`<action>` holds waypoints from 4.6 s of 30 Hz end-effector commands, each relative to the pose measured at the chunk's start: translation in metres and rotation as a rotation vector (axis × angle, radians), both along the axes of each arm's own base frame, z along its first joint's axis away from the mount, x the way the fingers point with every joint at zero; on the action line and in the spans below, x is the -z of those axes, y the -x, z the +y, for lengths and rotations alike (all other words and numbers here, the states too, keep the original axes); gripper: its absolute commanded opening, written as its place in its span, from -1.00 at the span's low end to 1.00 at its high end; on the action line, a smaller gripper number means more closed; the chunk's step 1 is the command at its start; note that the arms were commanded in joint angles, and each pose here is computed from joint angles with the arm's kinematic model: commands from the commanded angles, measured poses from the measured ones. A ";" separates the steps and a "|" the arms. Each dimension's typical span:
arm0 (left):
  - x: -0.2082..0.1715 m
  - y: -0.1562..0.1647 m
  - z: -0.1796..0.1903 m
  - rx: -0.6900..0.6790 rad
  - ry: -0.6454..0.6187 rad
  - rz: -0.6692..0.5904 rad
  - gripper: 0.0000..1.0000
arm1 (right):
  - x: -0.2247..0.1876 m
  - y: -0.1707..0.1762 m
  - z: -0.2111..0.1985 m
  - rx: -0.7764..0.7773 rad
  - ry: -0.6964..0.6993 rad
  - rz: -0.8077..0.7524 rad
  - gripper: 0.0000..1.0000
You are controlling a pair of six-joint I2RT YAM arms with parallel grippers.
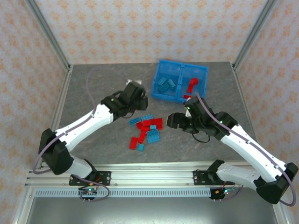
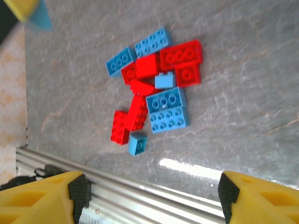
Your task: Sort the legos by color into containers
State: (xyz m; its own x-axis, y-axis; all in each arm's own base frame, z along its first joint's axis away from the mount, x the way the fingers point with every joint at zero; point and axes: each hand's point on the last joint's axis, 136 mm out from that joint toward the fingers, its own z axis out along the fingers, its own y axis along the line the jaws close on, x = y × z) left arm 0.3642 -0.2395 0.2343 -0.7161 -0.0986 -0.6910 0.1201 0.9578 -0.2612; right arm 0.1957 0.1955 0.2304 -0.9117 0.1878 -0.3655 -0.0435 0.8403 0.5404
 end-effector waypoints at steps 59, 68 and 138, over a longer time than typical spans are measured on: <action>0.118 0.069 0.073 0.337 -0.392 0.291 0.39 | -0.026 -0.011 0.003 0.040 -0.082 -0.108 0.57; 0.176 0.058 0.077 0.503 -0.534 0.461 0.61 | -0.031 -0.007 -0.009 0.064 -0.063 -0.127 0.57; -0.052 -0.233 -0.109 0.052 0.008 -0.401 0.16 | -0.021 -0.012 -0.015 0.127 -0.077 -0.147 0.60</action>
State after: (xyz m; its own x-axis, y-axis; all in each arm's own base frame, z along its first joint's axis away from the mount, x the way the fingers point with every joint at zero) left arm 0.6188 -0.3628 0.1906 -0.4824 -0.0253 -0.8756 0.2803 0.9426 -0.1817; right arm 0.2097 0.1851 0.2559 -0.8196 0.3187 -0.4761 -0.0435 0.7940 0.6064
